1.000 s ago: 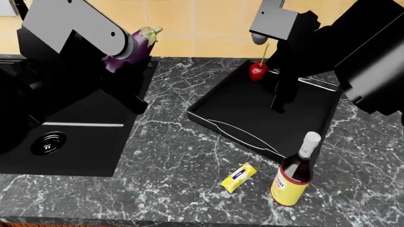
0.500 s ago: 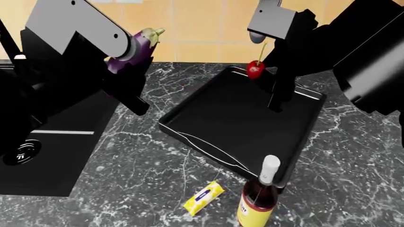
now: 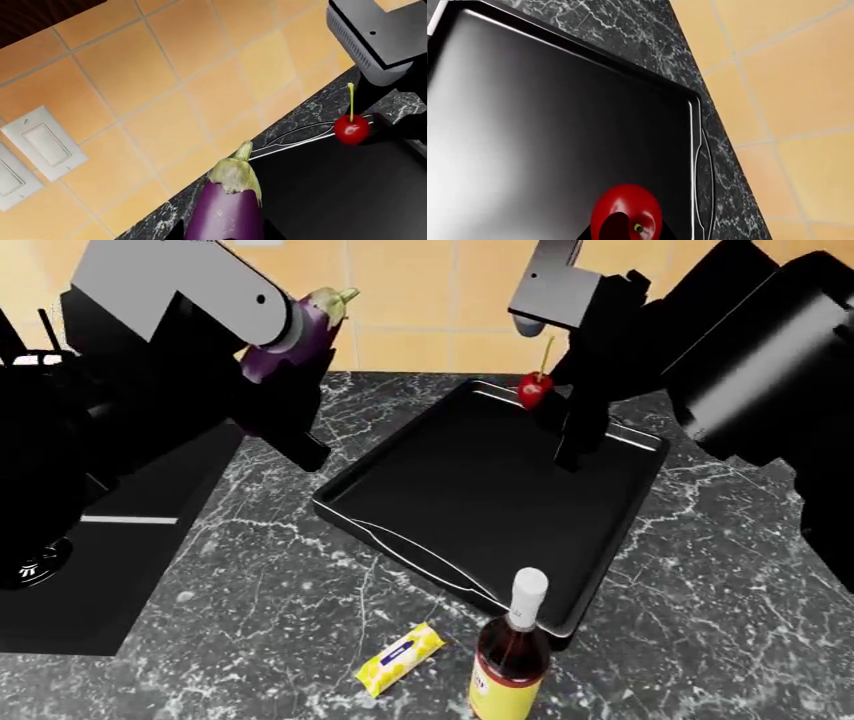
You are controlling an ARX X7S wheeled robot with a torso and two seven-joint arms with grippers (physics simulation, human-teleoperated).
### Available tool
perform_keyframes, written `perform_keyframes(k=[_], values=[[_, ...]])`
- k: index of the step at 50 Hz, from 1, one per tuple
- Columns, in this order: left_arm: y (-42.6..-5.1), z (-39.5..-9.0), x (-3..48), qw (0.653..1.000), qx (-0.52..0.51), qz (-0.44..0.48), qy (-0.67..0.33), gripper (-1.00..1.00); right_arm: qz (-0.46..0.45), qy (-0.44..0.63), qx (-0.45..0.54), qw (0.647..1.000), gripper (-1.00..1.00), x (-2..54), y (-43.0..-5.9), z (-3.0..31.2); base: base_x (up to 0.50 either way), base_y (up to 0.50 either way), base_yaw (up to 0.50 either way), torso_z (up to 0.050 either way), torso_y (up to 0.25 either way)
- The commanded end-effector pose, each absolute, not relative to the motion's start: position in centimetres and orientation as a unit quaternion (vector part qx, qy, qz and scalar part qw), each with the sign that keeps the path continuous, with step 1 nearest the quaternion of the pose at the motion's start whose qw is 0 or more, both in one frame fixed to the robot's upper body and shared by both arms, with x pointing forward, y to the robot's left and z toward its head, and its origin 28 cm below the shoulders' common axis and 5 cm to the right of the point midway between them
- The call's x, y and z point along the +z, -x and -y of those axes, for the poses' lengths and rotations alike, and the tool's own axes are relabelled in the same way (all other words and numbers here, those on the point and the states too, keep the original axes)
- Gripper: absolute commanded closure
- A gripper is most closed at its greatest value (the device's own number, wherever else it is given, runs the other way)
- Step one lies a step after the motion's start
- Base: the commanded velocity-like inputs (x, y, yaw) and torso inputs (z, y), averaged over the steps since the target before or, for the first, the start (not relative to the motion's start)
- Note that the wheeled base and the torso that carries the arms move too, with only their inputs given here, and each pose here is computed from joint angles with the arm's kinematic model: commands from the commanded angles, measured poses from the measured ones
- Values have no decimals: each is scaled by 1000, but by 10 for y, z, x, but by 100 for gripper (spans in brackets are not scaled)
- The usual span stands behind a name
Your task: Pick up the fruits and vegetables and place them in the sink. Turn on the sink faucet to wash them. Then turn the sink off and put them in the tray.
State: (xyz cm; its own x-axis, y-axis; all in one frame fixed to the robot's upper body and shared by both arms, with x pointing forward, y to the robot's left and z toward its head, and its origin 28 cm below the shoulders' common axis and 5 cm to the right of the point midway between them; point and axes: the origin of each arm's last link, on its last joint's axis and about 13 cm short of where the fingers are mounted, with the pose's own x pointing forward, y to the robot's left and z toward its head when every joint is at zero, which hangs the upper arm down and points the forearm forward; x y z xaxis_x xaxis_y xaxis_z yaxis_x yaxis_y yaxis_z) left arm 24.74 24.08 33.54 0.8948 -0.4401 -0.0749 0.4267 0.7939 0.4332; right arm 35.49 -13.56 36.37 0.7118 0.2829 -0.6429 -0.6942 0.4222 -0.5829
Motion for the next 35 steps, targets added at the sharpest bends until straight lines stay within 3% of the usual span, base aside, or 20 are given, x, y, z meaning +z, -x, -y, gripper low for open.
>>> perform_keyframes(k=[1, 16, 27, 35], values=[[-259, -233, 338, 955, -204, 26, -215, 100, -276, 445, 276, 806, 100, 356, -377, 130, 0, 0, 0, 0, 0], [-264, -226, 337, 952, -209, 29, -221, 100, -313, 430, 274, 801, 100, 344, -413, 122, 0, 0, 0, 0, 1], [-264, -224, 336, 948, -217, 31, -230, 100, -384, 427, 265, 774, 100, 334, -421, 122, 0, 0, 0, 0, 0], [-263, -223, 335, 947, -222, 33, -229, 100, -410, 414, 248, 774, 100, 325, -420, 130, 0, 0, 0, 0, 0]])
